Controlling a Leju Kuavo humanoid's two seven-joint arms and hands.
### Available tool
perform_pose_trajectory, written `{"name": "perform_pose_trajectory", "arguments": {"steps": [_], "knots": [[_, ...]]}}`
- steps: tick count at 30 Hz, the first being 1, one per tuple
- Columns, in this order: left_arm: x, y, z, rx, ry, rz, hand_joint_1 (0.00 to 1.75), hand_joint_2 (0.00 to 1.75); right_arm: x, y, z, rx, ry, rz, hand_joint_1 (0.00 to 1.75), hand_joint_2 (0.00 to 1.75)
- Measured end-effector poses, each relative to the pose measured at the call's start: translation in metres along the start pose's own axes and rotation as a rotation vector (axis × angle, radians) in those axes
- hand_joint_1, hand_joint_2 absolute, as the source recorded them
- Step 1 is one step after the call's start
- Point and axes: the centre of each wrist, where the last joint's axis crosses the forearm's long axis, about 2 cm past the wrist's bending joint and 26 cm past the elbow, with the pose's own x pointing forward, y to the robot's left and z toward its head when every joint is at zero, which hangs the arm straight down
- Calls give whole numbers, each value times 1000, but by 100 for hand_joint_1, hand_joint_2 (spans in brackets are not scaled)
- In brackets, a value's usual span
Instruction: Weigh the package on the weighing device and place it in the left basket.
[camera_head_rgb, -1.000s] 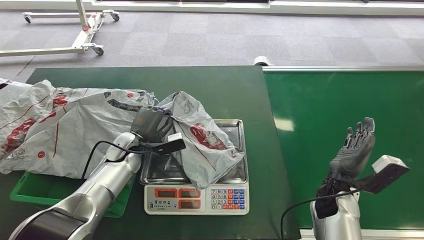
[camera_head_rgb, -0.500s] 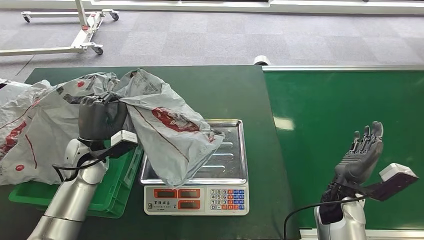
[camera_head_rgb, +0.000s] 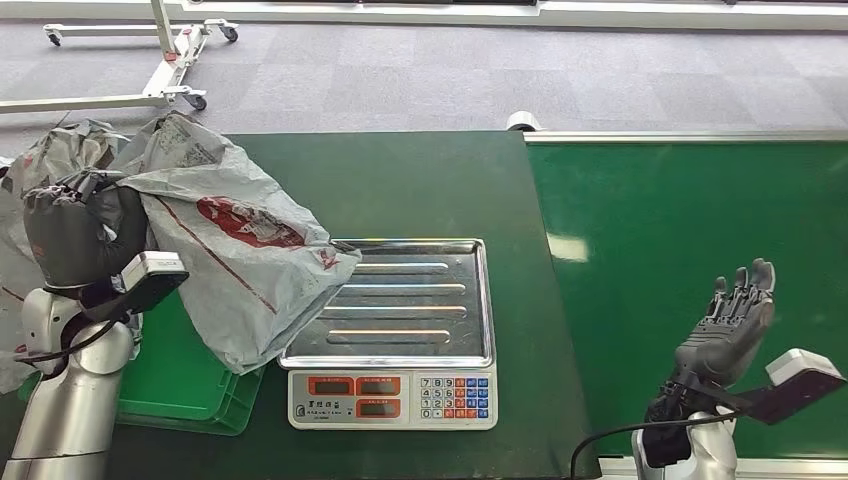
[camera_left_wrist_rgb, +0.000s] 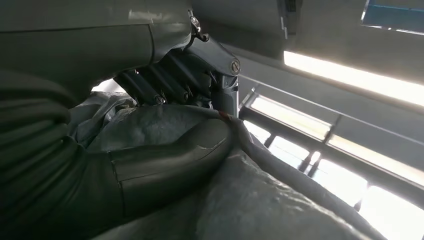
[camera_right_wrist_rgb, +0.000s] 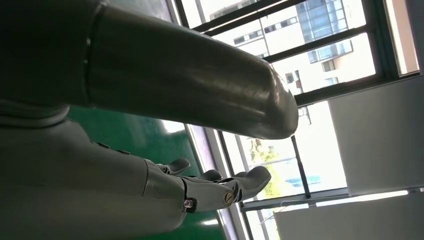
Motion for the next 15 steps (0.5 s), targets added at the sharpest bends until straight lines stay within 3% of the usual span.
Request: {"name": "perform_pose_trajectory", "arguments": {"steps": [6, 8, 10, 12, 15], "knots": [[-63, -5, -28, -136, 192, -475, 175, 175, 5, 0, 3, -7, -11, 32, 0, 0], [-80, -5, -42, -200, 291, -600, 156, 175, 8, -1, 6, -13, -10, 48, 0, 0], [-93, -2, -53, -258, 375, -670, 69, 87, 11, -2, 10, -18, -8, 63, 0, 0], [-103, 3, -56, -304, 433, -699, 0, 0, 13, -4, 14, -20, -3, 72, 0, 0], [-115, 9, -51, -353, 487, -716, 0, 0, 15, -5, 20, -23, 3, 80, 0, 0]]}}
